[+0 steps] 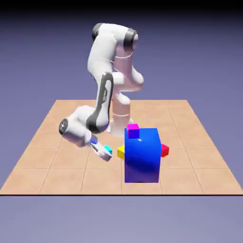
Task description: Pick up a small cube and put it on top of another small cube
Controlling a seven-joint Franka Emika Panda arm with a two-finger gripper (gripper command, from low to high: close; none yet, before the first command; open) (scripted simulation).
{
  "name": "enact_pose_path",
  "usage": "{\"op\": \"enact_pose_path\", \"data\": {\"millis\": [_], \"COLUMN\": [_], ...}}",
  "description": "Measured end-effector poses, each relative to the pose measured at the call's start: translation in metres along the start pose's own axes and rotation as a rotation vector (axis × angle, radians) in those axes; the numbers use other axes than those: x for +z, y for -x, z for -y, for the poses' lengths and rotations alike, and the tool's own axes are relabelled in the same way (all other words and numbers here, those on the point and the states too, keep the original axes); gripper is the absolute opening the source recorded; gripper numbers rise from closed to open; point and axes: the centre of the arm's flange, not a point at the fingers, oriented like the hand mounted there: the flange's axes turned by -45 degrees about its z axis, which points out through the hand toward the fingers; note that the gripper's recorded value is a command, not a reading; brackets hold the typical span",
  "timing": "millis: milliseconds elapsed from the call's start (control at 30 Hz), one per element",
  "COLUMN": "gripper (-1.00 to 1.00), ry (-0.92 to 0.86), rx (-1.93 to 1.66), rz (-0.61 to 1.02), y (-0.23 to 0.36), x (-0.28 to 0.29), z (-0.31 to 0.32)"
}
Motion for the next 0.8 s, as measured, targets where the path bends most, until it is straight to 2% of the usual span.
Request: {"op": "enact_pose_path", "data": {"millis": [233,333,467,533,733,767,800], "gripper": [-1.00,-1.00,-1.00,-1.00,-1.00,1.00,1.00], "ry": [0.110,0.157,0.195,0.243,0.240,0.244,0.246], "rx": [-0.096,-0.157,-0.235,-0.247,-0.244,-0.249,-0.249], "rz": [-0.047,-0.017,0.071,0.035,0.035,0.035,0.034], "y": [0.072,0.118,0.156,0.192,0.178,0.179,0.179], "x": [-0.080,-0.095,-0.082,-0.106,-0.047,-0.043,-0.043], "z": [0.091,0.105,0.092,0.103,0.091,0.091,0.091]}}
